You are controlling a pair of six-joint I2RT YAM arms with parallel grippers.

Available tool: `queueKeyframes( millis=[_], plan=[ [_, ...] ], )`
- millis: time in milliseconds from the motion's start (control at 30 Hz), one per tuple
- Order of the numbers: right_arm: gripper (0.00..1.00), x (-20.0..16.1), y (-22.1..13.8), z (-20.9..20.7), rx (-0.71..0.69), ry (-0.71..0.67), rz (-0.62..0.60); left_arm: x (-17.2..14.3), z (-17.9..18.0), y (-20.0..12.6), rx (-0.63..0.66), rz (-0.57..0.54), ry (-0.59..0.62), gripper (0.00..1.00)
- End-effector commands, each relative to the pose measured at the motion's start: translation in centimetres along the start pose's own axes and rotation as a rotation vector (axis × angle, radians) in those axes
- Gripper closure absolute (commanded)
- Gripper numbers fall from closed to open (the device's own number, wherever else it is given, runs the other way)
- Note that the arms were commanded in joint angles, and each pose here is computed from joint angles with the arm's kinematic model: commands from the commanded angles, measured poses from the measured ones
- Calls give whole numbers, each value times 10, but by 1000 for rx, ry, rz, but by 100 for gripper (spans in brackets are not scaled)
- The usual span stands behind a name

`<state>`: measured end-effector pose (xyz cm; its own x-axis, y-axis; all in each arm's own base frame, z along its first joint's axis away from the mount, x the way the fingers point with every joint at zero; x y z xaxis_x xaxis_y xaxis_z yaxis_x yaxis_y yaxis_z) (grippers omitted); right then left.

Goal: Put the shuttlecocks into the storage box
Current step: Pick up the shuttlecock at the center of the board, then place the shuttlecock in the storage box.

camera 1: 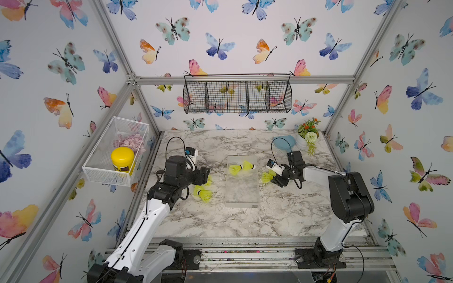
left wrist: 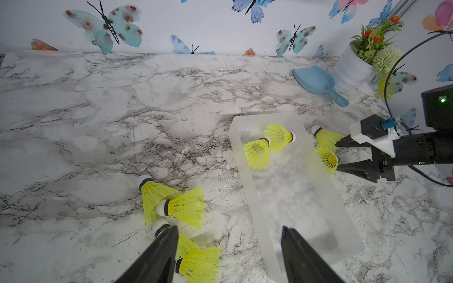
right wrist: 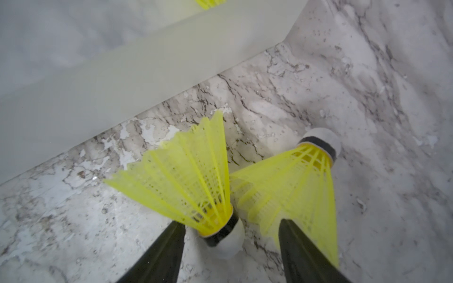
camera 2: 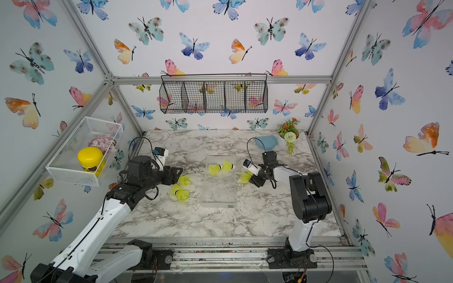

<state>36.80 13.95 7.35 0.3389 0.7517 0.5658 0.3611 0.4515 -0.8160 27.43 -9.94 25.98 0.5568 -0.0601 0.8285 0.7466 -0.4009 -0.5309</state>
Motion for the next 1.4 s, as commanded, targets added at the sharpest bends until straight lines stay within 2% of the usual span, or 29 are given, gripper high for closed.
queueKeyframes(
  millis=[0,333,533,667,767,967,1233,1367],
  plan=[
    [37,1,4,9,86,-38,-7,4,1,-2,6,-5,10,28],
    [53,-5,9,12,114,-4,26,3,2,-3,10,-6,12,29],
    [69,-7,7,11,87,7,33,4,1,-4,5,-11,13,29],
    [71,-2,-5,10,52,15,12,5,-3,-4,-27,-11,19,28],
    [71,6,-21,11,20,32,-25,6,-18,-4,-146,-20,41,28],
    [73,24,-57,18,-34,80,-107,11,-63,8,-448,3,-33,29],
    [74,44,-90,43,-22,88,-185,16,-149,26,-687,68,144,29],
    [74,54,-104,55,-15,85,-221,14,-176,36,-756,108,218,30]
  ],
)
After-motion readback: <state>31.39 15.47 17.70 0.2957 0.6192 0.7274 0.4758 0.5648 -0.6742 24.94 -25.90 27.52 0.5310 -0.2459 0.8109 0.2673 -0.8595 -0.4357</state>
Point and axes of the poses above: each gripper's point midway between its finger pads, its own y axis out along the fingers, its own z axis along the line the jaws close on, x = y × z, the point moved 5 cm from there along -y, back along the fingers, and after that the axes turned 3 degrees about y, right-handed, at the moved point
